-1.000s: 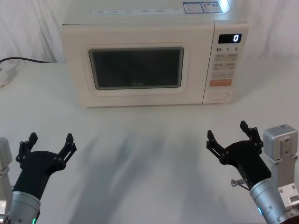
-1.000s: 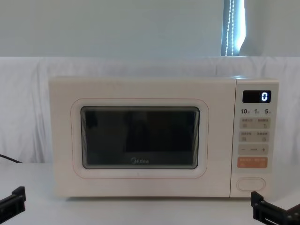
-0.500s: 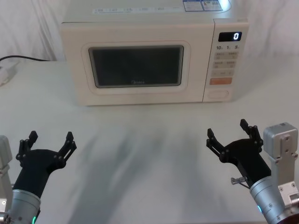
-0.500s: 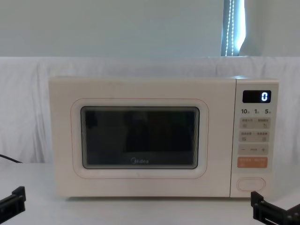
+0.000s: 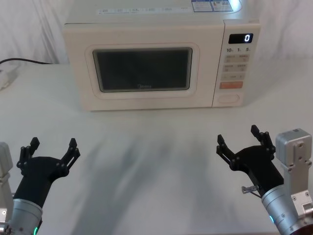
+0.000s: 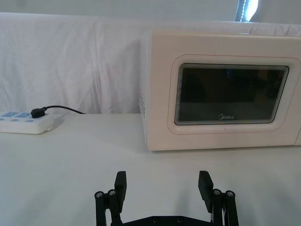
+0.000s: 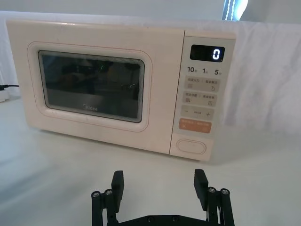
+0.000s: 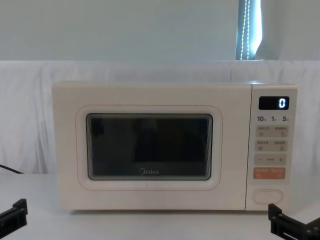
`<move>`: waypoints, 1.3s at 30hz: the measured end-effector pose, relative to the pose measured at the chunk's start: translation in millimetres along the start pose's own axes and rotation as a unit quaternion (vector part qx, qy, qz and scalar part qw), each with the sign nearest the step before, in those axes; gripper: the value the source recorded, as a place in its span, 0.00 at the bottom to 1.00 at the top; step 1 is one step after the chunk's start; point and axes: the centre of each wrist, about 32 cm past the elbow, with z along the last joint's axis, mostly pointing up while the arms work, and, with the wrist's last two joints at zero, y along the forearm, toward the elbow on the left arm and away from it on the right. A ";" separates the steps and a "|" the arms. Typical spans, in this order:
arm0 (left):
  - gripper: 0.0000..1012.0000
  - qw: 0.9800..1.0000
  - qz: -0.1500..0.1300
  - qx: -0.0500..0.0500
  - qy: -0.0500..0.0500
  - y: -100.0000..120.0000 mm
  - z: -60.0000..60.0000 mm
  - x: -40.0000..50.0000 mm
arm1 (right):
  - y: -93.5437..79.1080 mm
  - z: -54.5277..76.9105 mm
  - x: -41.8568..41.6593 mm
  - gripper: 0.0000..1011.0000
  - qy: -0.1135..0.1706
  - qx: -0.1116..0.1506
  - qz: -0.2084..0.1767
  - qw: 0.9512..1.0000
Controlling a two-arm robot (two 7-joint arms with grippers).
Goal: Press the button to open the microwave door with one hand; close the microwave door with the other hand.
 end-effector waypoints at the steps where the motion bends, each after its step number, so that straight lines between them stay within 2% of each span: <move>1: 0.99 1.000 0.000 0.000 0.000 0.0 0.0 0.0 | 0.0 0.0 0.0 0.97 0.000 0.000 0.000 1.000; 8: 0.99 1.000 0.000 0.000 0.000 0.0 0.0 0.0 | 0.0 0.0 0.0 0.81 0.000 0.000 0.000 1.000; 12: 0.99 1.000 0.000 0.000 0.000 0.0 0.0 0.0 | 0.0 0.0 0.0 0.66 0.000 0.000 0.000 1.000; 13: 0.99 1.000 0.000 0.000 0.000 0.0 0.0 0.0 | 0.0 0.0 0.0 0.66 0.000 0.000 0.000 1.000; 17: 0.99 1.000 0.000 0.000 0.000 0.0 0.0 0.0 | 0.0 0.0 0.0 0.52 0.000 0.000 0.000 1.000; 19: 0.99 1.000 0.000 0.000 0.000 0.0 0.0 0.0 | 0.0 0.0 0.0 0.49 0.000 0.000 0.000 1.000; 22: 0.99 1.000 0.000 0.000 0.000 0.0 0.0 0.0 | 0.0 0.0 0.0 0.35 0.000 0.000 0.000 1.000; 26: 0.99 1.000 0.000 0.000 0.000 0.0 0.0 0.0 | 0.0 0.0 0.0 0.23 0.000 0.000 0.000 1.000; 30: 0.99 1.000 0.000 0.000 0.000 0.0 0.0 0.0 | 0.0 0.0 0.0 0.16 0.000 0.000 0.000 1.000; 31: 0.99 1.000 0.000 0.000 0.000 0.0 0.0 0.0 | 0.0 0.0 0.0 0.09 0.000 0.000 0.000 1.000; 35: 0.99 1.000 0.000 0.000 0.000 0.0 0.0 0.0 | 0.0 0.0 0.0 0.00 0.000 0.000 0.000 1.000; 39: 0.99 1.000 0.000 0.000 0.000 0.0 0.0 0.0 | 0.0 0.0 0.0 0.00 0.000 0.000 0.000 1.000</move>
